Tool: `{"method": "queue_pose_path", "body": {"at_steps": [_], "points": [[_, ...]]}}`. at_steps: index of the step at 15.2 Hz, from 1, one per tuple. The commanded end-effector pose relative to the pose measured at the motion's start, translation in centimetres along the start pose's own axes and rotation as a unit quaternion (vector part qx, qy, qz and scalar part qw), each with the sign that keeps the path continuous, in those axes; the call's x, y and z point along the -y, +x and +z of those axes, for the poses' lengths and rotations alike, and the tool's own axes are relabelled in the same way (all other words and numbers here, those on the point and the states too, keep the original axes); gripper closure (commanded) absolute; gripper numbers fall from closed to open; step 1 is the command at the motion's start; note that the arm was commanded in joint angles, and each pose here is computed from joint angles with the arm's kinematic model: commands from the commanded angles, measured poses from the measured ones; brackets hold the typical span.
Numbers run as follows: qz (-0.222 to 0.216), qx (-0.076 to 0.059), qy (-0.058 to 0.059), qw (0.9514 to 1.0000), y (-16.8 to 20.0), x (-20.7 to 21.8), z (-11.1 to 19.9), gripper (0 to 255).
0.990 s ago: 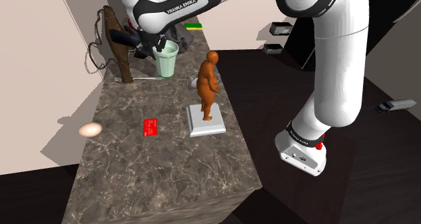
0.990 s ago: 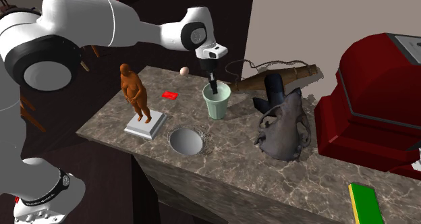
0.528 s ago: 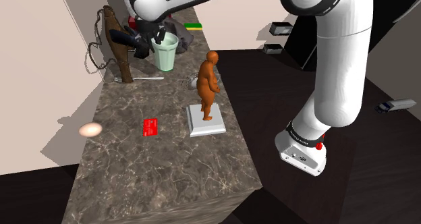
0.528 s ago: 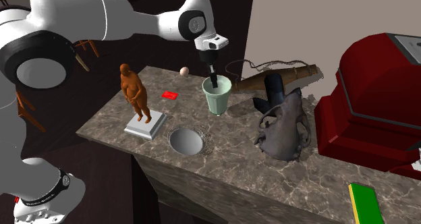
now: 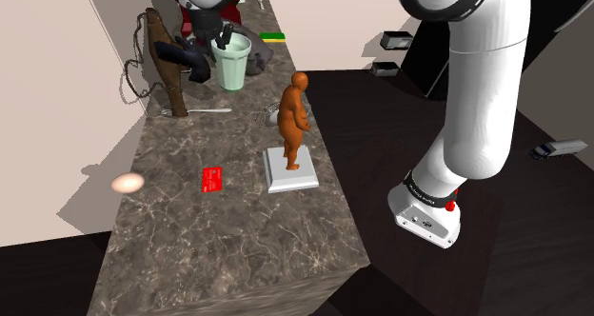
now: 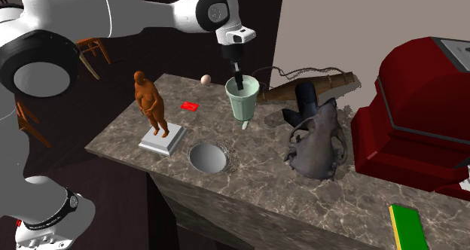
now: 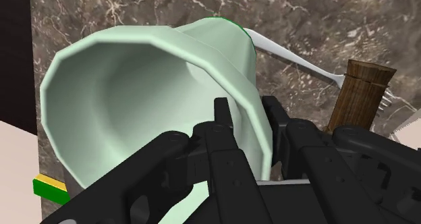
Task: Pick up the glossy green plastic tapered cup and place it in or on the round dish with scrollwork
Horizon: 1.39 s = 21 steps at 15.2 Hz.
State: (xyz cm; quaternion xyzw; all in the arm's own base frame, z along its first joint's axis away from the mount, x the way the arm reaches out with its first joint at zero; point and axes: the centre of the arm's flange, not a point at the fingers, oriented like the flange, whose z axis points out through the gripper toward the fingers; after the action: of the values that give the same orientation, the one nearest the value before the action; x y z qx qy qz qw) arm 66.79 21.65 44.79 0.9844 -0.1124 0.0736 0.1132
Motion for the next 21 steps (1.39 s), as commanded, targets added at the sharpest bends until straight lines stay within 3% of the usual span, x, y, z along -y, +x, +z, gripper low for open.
{"method": "queue_pose_path", "body": {"at_steps": [1,17,21], "points": [[0.000,0.000,0.000,1.0000,0.2,-0.2,-1.2,255],[0.000,0.000,0.000,1.0000,-14.3,-14.9,-5.6,255],[0.000,0.000,0.000,1.0000,-15.2,-15.1,-4.2,255]]}}
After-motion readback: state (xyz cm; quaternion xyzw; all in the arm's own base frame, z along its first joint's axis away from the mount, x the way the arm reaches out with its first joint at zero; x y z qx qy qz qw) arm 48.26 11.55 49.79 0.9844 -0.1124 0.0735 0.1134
